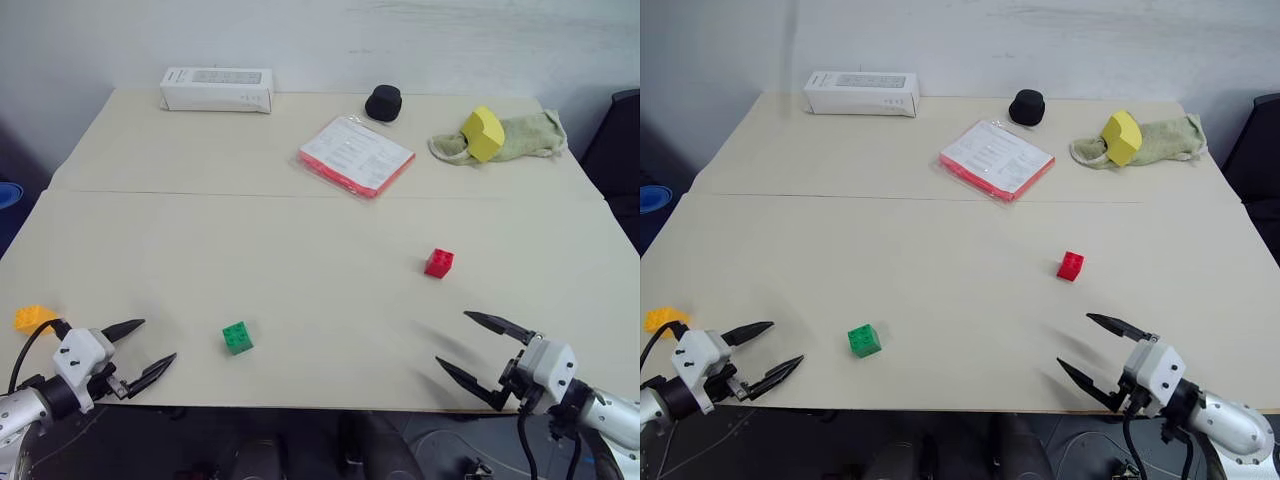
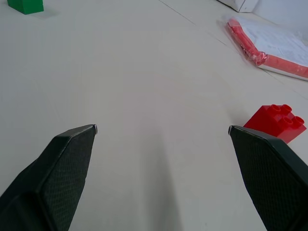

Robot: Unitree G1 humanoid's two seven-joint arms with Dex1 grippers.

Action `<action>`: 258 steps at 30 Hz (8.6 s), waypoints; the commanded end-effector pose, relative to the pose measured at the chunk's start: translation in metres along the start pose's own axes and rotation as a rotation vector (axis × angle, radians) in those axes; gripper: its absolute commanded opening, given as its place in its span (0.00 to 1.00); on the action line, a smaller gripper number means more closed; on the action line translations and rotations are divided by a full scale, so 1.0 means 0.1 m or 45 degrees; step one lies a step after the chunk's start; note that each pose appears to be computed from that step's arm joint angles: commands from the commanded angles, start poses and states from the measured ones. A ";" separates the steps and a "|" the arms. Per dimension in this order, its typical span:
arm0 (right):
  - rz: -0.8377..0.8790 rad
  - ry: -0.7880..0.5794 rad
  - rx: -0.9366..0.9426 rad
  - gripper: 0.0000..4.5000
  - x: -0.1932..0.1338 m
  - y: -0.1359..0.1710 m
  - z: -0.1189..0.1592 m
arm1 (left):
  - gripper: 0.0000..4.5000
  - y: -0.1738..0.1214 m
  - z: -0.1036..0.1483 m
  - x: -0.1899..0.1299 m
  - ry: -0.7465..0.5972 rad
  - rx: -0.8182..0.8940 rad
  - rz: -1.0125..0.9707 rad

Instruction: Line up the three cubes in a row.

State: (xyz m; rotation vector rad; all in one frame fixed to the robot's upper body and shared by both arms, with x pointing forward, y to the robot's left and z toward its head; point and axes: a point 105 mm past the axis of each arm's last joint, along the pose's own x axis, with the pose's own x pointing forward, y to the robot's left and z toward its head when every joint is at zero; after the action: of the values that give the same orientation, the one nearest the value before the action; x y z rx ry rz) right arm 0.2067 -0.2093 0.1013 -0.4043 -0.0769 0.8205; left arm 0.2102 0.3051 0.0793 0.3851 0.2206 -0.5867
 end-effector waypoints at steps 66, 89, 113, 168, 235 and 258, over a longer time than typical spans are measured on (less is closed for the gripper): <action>0.870 -0.092 -0.053 0.34 1.20 -0.18 0.08 | 1.00 -0.24 1.22 0.82 -0.453 0.030 -0.425; 0.612 -0.396 -0.049 0.99 0.58 -0.20 0.62 | 1.00 0.22 0.36 -0.22 -0.030 -0.174 -0.173; 0.573 -0.401 -0.021 1.00 0.56 -0.04 0.59 | 0.46 -0.59 0.55 0.65 -0.195 -0.047 -0.591; 0.432 -0.337 0.030 1.00 0.36 -0.01 0.46 | 0.73 -0.37 0.86 0.72 -0.203 0.182 -0.676; 0.248 -0.461 0.020 1.00 0.54 -0.04 0.74 | 0.33 0.99 0.10 -0.29 -0.229 -0.398 0.893; 0.271 -0.241 -0.073 1.00 0.14 -0.24 0.66 | 0.33 -0.43 0.95 1.32 -0.214 0.346 -1.150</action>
State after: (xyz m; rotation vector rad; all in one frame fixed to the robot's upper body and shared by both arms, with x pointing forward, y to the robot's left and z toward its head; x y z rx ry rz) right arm 0.2223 -0.1927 0.1563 -0.3516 -0.2018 1.0715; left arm 0.2993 0.1699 0.1100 0.4602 0.1587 -1.5420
